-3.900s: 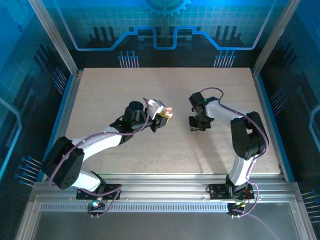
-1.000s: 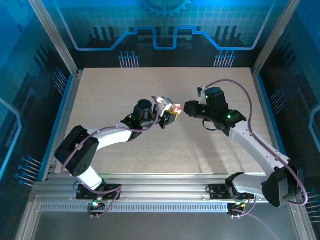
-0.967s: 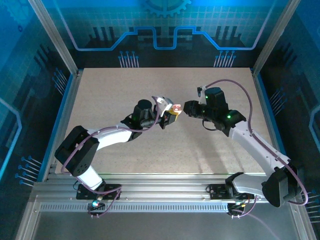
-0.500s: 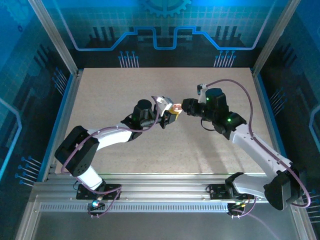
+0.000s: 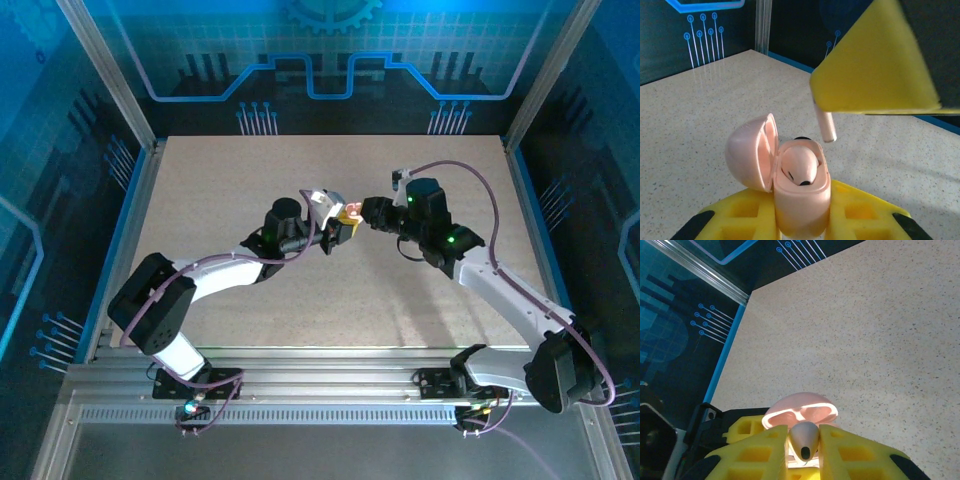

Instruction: Insert the wireless bluetooth earbuds into the charging case

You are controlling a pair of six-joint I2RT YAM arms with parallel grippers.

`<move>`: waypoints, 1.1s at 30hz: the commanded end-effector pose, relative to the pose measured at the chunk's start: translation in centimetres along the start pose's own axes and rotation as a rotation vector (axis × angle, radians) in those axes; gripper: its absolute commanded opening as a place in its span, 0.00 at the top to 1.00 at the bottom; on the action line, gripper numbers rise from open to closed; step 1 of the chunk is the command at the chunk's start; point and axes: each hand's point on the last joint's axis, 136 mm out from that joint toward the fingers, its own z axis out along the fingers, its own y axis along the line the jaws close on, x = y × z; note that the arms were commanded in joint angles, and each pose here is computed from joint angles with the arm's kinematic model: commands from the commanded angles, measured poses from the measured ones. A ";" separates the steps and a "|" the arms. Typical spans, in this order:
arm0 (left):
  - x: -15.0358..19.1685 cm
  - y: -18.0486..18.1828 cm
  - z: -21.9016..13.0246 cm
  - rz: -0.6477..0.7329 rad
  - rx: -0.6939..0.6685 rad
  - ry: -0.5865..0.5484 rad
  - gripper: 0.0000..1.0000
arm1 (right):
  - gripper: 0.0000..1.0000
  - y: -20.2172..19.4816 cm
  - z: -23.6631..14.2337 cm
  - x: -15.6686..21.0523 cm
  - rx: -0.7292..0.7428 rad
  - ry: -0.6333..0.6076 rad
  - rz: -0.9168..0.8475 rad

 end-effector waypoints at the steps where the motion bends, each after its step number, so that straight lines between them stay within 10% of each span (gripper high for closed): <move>1: -2.4 -0.9 -0.8 0.007 0.008 -0.076 0.79 | 0.79 0.2 0.4 0.0 -0.008 -0.022 0.004; 33: -4.2 -0.6 -1.0 0.008 -0.016 -0.154 0.78 | 0.75 0.7 0.5 1.4 -0.036 0.012 0.008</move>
